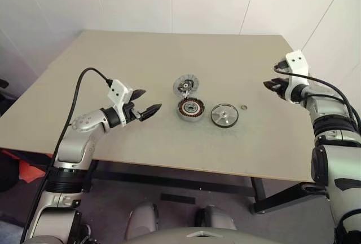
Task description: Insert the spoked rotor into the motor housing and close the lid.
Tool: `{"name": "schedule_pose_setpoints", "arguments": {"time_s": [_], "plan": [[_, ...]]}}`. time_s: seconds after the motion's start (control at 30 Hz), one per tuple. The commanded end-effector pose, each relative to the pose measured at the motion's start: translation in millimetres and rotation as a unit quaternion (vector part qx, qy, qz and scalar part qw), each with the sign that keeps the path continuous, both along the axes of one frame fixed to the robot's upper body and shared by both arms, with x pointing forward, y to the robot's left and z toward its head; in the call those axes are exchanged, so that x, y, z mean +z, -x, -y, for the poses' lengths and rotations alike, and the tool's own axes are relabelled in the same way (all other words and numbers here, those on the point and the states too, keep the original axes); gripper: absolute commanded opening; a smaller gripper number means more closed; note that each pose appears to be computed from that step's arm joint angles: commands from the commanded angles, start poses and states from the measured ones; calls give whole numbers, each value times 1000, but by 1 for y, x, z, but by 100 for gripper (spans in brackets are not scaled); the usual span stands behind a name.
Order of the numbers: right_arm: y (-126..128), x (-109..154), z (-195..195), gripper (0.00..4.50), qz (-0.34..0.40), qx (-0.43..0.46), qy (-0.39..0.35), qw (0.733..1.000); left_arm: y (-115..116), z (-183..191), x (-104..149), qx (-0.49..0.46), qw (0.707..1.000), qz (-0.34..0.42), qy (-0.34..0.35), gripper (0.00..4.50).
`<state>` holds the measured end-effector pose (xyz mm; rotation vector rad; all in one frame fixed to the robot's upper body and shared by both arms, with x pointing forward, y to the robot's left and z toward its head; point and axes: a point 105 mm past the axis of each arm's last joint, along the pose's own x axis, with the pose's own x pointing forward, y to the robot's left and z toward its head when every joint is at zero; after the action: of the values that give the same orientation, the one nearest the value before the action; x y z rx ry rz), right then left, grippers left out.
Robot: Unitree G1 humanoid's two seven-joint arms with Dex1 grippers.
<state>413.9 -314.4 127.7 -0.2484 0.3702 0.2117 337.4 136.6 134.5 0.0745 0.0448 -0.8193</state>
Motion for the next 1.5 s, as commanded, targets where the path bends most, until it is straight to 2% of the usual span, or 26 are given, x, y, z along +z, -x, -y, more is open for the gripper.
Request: {"name": "schedule_pose_setpoints", "arguments": {"time_s": [0.03, 0.37, 0.57, 0.63, 0.77, 0.93, 1.37, 1.5], "plan": [[3, 6, 2, 154, 40, 7, -16, 999, -2, 3, 13, -14, 1000, 15, 15, 450], [21, -25, -31, 154, 22, 106, -52, 993, -6, 14, -4, -36, 999, -14, 28, 450], [26, -30, -42, 154, 16, 128, -66, 989, -9, 23, -6, -32, 999, -6, 25, 450], [26, -32, -42, 154, 12, 128, -59, 990, -9, 22, -7, -30, 999, -5, 20, 450], [26, -40, -35, 237, 4, 112, -32, 993, -10, 21, -5, -26, 999, 0, 21, 450], [29, -53, -39, 237, -19, 120, -25, 992, -11, 21, -4, -25, 1000, 1, 18, 450], [29, -65, -47, 237, -36, 122, -29, 991, -13, 17, -5, -18, 1000, 4, 10, 450], [27, -68, -45, 139, -40, 106, -35, 993, -13, 17, -4, -15, 1000, 7, 8, 450]]}}
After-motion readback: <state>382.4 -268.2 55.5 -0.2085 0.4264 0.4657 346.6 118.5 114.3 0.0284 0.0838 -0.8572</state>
